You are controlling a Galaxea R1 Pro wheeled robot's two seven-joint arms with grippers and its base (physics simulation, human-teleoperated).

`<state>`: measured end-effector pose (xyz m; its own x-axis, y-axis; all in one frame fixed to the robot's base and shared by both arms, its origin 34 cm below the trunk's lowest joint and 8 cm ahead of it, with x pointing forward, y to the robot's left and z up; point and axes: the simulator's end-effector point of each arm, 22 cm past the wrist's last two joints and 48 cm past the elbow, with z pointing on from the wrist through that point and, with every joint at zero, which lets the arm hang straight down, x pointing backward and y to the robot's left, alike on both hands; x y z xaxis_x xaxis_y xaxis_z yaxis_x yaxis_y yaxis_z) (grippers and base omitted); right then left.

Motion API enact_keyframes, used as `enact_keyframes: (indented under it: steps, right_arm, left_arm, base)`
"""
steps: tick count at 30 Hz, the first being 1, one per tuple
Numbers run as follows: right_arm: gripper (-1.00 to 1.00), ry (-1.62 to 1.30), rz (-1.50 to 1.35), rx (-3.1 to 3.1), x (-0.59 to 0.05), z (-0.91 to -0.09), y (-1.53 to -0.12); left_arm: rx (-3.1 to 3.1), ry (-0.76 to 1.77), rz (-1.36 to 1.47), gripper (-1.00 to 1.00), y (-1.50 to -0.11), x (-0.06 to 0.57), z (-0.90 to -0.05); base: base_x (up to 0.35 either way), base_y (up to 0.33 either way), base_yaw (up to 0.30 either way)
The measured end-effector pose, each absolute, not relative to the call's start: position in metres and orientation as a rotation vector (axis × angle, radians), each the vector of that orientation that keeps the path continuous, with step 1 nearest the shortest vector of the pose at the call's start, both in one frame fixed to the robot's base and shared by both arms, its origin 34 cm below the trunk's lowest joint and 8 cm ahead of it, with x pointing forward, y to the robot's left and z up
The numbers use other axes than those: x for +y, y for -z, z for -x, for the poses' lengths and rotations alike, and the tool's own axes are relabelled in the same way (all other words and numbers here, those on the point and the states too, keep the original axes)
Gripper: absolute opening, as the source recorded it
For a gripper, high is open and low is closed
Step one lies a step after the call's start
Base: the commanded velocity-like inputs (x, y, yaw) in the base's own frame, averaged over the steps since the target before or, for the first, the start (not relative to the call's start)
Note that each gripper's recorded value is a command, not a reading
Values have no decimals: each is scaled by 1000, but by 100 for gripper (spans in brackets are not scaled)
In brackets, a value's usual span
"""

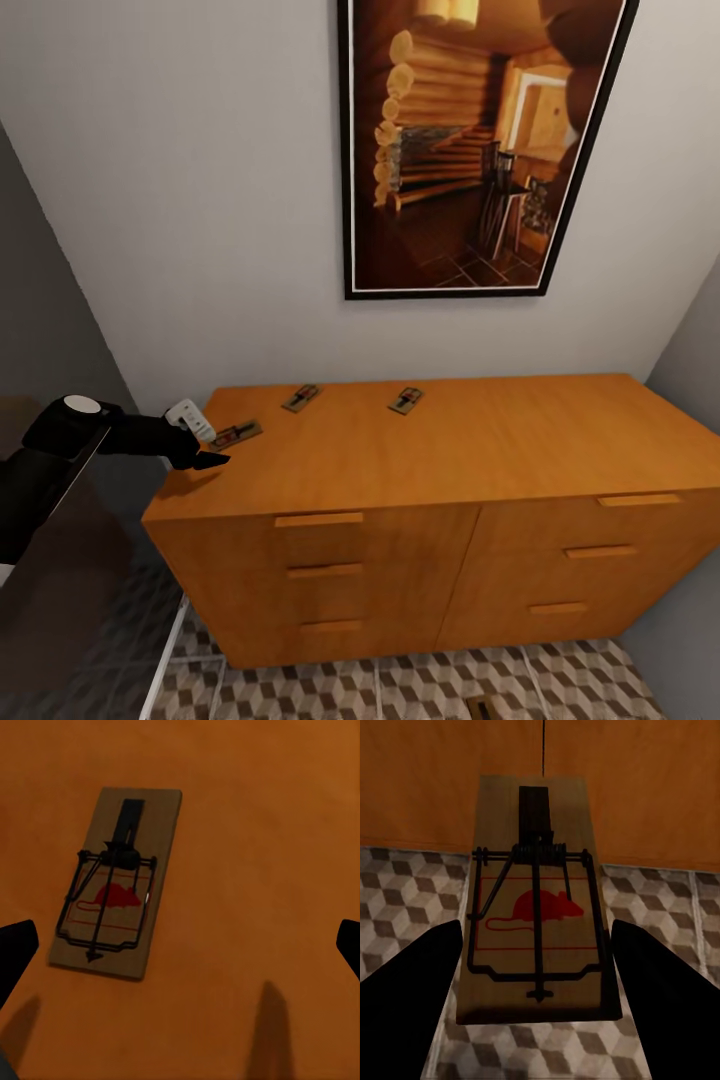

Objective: Take the four mousetraps from the cabinet in the bathroom and place them on the bathroom floor. Make sure all four end up on the same floor surface, and ensure that at least two of them are either under or directly next to the same bathroom sink.

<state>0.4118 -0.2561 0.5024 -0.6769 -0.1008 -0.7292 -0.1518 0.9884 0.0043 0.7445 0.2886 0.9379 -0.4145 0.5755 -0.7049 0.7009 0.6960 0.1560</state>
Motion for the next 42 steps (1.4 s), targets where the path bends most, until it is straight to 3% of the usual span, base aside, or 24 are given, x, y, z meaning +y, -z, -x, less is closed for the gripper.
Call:
enact_keyframes:
  steps: [13,27,42]
  right_arm:
    - [-100,-84,174,2332,-255,-407,-499]
    - [-100,-85,175,2336,-256,-405,-498]
    - [-100,-53,179,2475,-277,-347,-478]
  left_arm:
    - [2158,218,-965,100,-926,291,-746]
    - [2171,222,-962,100,-921,293,-746]
    - [2166,221,-967,100,-922,291,-746]
  base:
    - [189,0,0]
    - [11,0,0]
    - [0,0,0]
